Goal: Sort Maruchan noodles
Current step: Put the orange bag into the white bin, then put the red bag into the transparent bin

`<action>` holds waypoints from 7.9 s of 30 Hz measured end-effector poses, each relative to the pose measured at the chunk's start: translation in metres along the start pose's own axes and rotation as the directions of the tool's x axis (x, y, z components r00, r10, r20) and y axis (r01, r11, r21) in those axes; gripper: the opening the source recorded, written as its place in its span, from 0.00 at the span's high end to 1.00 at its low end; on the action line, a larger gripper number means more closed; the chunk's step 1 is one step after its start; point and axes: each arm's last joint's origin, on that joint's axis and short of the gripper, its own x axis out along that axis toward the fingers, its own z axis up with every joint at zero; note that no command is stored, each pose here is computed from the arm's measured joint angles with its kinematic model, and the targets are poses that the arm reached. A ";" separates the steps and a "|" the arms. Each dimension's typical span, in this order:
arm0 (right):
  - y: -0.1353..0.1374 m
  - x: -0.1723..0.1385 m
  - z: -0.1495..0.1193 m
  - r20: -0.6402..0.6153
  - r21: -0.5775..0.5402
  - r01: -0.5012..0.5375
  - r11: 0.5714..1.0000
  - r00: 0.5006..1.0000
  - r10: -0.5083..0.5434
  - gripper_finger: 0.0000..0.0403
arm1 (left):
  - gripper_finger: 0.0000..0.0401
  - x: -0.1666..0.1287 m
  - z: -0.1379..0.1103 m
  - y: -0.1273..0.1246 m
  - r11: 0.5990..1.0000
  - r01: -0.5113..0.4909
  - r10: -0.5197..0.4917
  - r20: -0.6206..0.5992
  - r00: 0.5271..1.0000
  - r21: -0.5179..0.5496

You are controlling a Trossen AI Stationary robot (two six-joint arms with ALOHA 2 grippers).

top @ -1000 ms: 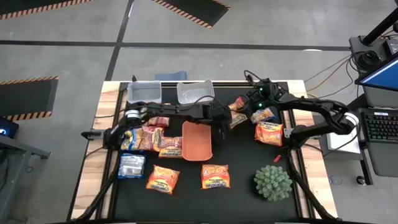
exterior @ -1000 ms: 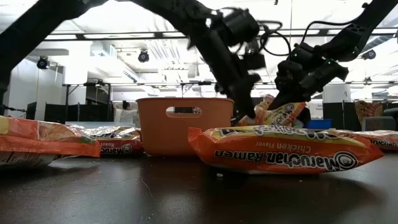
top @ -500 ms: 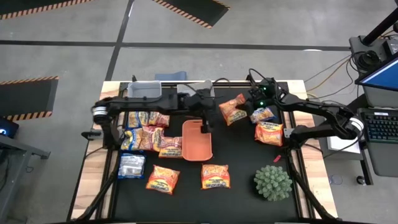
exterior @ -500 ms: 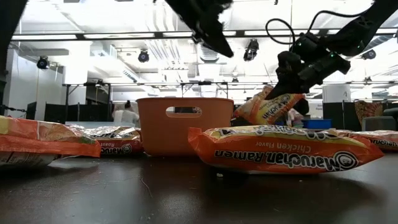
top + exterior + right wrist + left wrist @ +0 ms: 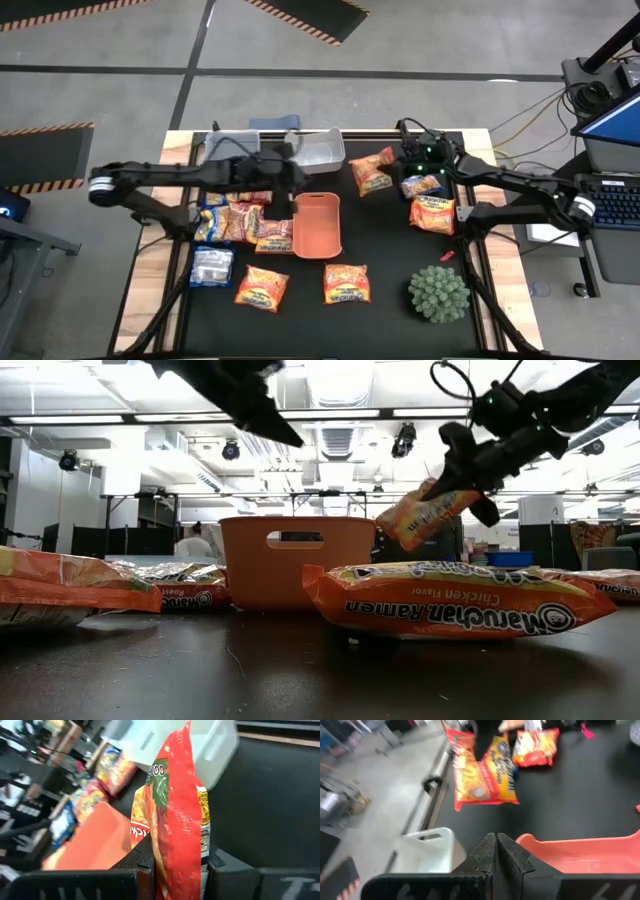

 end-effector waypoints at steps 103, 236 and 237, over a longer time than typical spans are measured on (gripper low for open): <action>0.031 0.161 0.173 -0.434 0.129 0.457 0.880 0.824 -0.364 0.77 | 1.00 -0.059 -0.072 0.011 0.990 -0.141 0.143 0.098 0.985 -0.032; 0.093 0.025 -0.003 0.213 -0.855 0.119 0.504 0.968 0.132 0.87 | 1.00 -0.055 -0.094 -0.030 0.591 -0.079 -0.237 -0.267 0.934 -0.803; 0.092 0.021 -0.001 0.258 -0.879 0.183 0.440 0.959 0.116 0.87 | 1.00 -0.054 -0.091 -0.032 0.588 -0.079 -0.254 -0.276 0.927 -0.805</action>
